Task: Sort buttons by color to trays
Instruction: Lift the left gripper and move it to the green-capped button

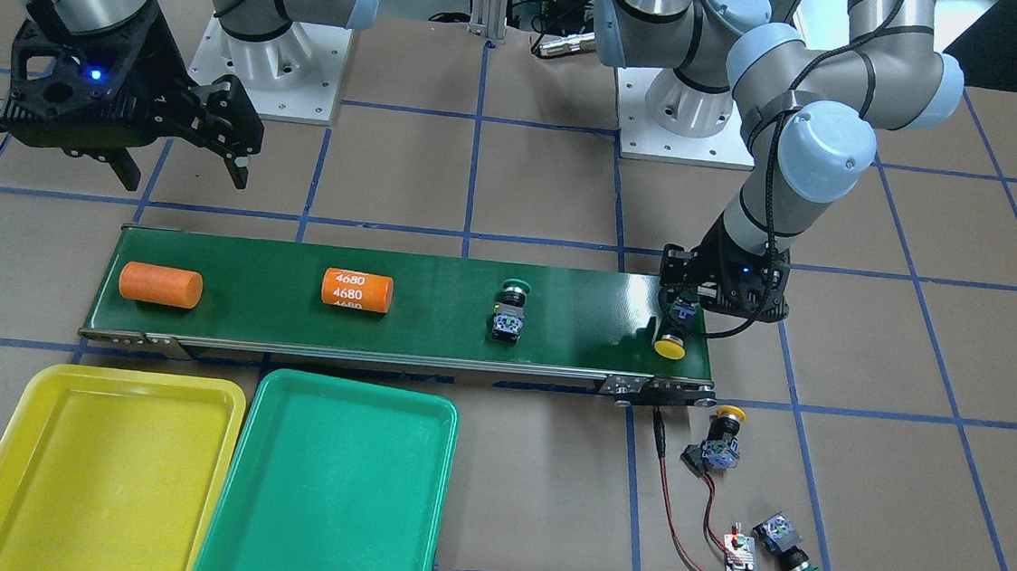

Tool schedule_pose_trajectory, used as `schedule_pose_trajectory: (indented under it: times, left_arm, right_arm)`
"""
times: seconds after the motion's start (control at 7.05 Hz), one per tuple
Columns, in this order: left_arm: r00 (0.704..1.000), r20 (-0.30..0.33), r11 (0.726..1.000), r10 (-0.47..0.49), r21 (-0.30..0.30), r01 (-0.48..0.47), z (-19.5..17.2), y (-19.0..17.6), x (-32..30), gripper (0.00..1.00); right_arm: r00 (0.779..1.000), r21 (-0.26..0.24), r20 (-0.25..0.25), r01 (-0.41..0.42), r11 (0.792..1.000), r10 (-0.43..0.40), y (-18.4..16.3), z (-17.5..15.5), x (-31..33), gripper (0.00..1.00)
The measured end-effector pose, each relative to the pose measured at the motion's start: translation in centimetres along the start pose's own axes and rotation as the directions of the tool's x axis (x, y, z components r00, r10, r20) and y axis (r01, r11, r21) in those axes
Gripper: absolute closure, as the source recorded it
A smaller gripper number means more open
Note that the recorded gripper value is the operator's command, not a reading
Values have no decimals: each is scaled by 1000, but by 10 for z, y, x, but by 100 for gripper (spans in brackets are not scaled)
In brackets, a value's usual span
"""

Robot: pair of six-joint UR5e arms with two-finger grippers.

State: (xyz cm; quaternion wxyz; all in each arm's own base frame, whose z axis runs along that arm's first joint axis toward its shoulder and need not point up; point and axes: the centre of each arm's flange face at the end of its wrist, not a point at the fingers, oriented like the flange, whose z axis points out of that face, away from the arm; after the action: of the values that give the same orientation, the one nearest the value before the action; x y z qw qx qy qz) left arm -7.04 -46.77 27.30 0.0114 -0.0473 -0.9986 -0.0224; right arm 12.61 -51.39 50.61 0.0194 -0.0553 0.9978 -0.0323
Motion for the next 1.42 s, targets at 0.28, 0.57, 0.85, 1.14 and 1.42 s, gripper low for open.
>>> schedule_pose_trajectory:
  times: [0.28,0.57,0.85,1.14,1.42]
  left_arm:
    - [1000,8,999,-2,34,2,-17,0,1,0]
    - [999,35,995,-21,101,18,-52,-18,-12,0]
    - [997,51,987,-63,153,55,-78,-61,-46,0]
    - [991,49,979,-127,169,118,-78,-115,-101,0]
    - [984,36,975,-172,152,164,-48,-171,-146,0]
  right_arm:
    - [1000,3,4,0,1000,0,0,0,0,0]
    - [1000,2,3,-1,1000,1,0,1,0,0]
    - [1000,2,1,-1,1000,1,0,1,0,0]
    - [1000,1,1,-1,1000,1,0,2,1,0]
    - [1000,0,1,-1,1000,1,0,2,1,0]
